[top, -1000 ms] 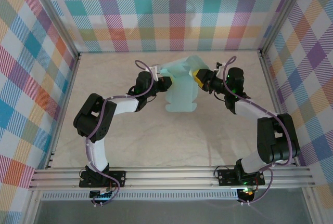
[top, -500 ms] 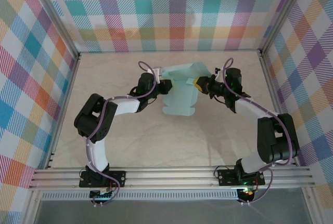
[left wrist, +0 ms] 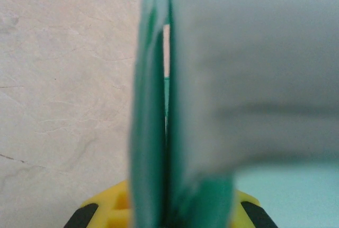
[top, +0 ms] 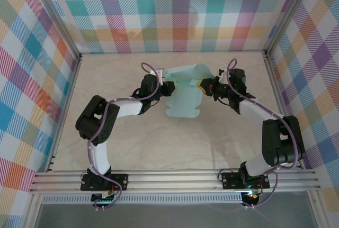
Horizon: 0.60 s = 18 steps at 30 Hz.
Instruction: Fold the paper box
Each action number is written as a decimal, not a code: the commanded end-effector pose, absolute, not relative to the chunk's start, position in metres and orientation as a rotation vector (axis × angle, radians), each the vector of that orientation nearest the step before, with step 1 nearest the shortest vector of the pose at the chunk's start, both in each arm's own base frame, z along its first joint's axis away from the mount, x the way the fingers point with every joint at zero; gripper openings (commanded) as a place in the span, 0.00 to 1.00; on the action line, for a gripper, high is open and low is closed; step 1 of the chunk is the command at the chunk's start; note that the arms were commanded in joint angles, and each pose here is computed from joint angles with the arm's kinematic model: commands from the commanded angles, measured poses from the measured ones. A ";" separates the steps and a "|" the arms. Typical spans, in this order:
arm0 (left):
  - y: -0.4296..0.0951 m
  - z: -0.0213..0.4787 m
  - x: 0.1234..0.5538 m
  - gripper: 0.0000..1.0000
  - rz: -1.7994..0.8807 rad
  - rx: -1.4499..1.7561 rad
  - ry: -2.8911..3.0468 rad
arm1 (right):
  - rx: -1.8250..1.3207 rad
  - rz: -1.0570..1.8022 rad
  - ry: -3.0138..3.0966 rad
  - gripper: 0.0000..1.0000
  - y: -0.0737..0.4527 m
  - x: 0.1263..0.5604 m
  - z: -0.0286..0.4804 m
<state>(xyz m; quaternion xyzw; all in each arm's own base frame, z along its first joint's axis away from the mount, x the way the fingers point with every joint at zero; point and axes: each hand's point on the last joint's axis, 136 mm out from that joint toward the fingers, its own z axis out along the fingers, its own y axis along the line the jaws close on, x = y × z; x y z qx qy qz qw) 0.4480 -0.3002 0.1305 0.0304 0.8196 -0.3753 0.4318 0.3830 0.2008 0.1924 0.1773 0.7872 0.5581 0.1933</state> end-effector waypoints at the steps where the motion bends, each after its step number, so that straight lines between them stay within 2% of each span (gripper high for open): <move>1: -0.302 0.137 0.450 0.00 -0.922 0.096 2.023 | 0.423 1.581 2.183 0.25 0.206 0.384 0.210; 3: -0.301 0.137 0.451 0.00 -0.921 0.083 2.023 | 0.423 1.559 2.185 0.49 0.204 0.383 0.211; 5: -0.297 0.135 0.453 0.00 -0.911 0.052 2.035 | 0.425 1.511 2.194 0.59 0.200 0.383 0.210; 11: -0.277 0.123 0.463 0.00 -0.856 -0.057 2.067 | 0.431 1.232 2.220 0.70 0.172 0.377 0.222; 18: -0.258 0.118 0.469 0.00 -0.672 -0.027 2.066 | 0.332 0.988 2.225 0.72 0.158 0.375 0.260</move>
